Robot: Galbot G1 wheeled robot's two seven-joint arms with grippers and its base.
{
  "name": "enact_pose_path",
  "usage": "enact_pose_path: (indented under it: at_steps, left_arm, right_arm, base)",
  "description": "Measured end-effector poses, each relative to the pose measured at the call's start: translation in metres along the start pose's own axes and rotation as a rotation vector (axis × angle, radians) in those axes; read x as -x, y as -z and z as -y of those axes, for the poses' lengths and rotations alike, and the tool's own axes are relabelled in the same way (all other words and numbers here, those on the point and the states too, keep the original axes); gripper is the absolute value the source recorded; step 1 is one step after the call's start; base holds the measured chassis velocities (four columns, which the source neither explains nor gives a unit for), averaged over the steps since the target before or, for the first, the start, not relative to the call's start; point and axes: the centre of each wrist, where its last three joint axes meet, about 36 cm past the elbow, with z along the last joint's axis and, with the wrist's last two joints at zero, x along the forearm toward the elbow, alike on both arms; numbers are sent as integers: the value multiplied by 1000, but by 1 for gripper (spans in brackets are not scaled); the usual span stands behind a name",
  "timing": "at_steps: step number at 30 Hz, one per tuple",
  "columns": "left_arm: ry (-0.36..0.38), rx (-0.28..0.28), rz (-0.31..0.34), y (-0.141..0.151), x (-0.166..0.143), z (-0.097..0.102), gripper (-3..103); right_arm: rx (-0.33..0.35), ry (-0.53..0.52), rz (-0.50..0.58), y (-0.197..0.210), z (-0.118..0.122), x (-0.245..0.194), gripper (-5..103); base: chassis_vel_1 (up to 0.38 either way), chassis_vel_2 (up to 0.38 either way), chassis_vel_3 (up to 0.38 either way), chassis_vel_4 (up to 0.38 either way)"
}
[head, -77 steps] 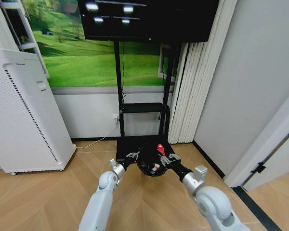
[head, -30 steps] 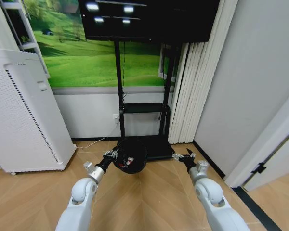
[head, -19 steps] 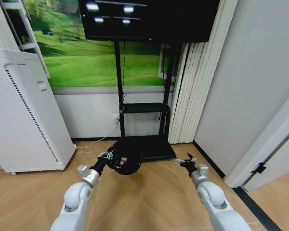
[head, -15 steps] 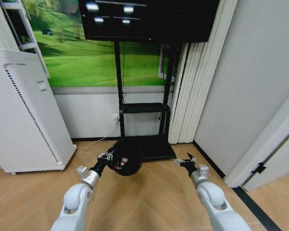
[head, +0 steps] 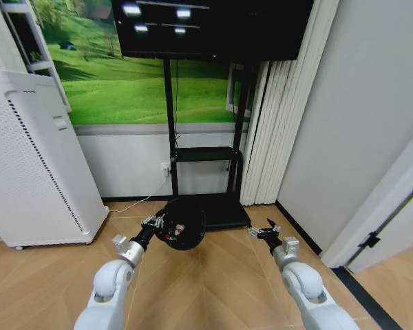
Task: Pick up the trash bin and place the garbage on the floor into it.
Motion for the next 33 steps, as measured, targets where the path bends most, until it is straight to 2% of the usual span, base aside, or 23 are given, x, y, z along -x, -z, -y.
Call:
enact_pose_path:
  at_steps: [13, 33]
  left_arm:
    - [-15, 2, 8, 3, 8, -1, 7]
    - [-20, -7, 4, 1, 12, 0, 7]
  right_arm:
    - [-4, 13, 5, 4, 2, -1, 100]
    - [11, 25, 9, -3, 1, -3, 100]
  base:
    - [14, -10, -17, 14]
    - [104, -161, -114, 156]
